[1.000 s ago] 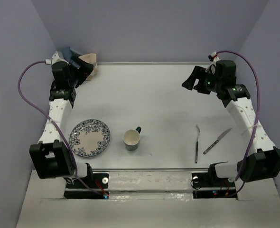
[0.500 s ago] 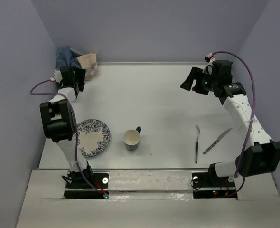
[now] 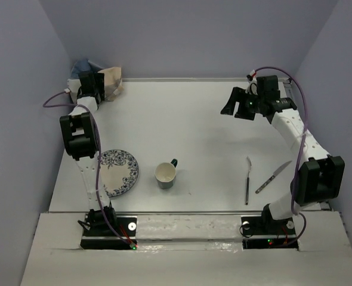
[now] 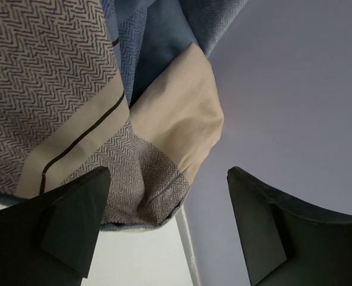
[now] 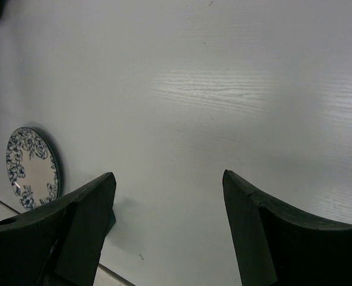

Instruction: Set the dinner table for one person

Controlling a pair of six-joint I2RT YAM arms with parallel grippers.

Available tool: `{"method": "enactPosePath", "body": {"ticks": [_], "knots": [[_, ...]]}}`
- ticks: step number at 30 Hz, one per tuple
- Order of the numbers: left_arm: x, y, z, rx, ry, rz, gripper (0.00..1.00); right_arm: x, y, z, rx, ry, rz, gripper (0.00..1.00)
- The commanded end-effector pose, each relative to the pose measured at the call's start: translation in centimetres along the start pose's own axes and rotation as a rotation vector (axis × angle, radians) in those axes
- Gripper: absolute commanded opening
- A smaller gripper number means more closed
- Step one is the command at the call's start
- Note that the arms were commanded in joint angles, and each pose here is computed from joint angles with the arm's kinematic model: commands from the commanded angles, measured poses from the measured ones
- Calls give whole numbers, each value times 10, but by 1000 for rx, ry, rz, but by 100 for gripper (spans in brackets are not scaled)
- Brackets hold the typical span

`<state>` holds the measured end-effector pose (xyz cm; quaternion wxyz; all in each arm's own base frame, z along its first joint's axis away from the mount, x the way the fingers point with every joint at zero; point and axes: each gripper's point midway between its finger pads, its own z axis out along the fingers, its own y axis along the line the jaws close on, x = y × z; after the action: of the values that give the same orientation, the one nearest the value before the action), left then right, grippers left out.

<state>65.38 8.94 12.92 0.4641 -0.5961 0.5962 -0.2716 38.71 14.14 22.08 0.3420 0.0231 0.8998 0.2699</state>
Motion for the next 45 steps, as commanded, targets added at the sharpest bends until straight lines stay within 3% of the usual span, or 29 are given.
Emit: {"method": "enactPosePath", "body": {"ticks": [1,13,25,27,28,29,30,31,32,34,37,40,41,42,43,44,45], "knots": [[-2,-6,6,-29,-5,-11,90,-28,22,-1,-63,-51,-40,78],[8,24,-30,-109,-26,-11,87,-34,24,18,-75,-25,-29,78],[26,37,-6,-149,-6,-16,80,-25,20,13,-63,-20,-38,77],[27,37,-3,-149,-9,-23,66,-27,20,11,-57,-27,-41,77],[27,35,-2,-145,-13,-23,53,-30,20,10,-55,-37,-46,77],[27,33,0,-139,-15,-13,25,-31,21,9,-54,-39,-47,77],[26,27,1,-126,-16,4,16,-32,22,9,-55,-43,-48,76],[23,9,1,-90,-21,21,0,-36,23,8,-56,-52,-52,76],[21,1,0,-75,-27,69,0,-37,23,10,-57,-50,-51,76],[16,-22,-3,-41,-43,104,0,-41,25,10,-62,-56,-52,76],[15,-16,-8,-77,-39,98,0,-50,31,8,-77,-73,-64,76],[27,7,-17,-95,10,67,38,-54,34,4,-82,-86,-76,77],[30,4,-24,-71,35,54,60,-55,34,3,-80,-90,-79,77],[33,24,-26,-84,47,28,65,-53,34,1,-82,-89,-77,77],[33,28,-30,-85,51,21,71,-52,34,1,-82,-86,-78,77],[33,33,-33,-84,56,15,83,-50,34,1,-83,-86,-76,77],[26,33,-39,-80,49,13,86,-49,34,0,-85,-85,-76,77]]}}
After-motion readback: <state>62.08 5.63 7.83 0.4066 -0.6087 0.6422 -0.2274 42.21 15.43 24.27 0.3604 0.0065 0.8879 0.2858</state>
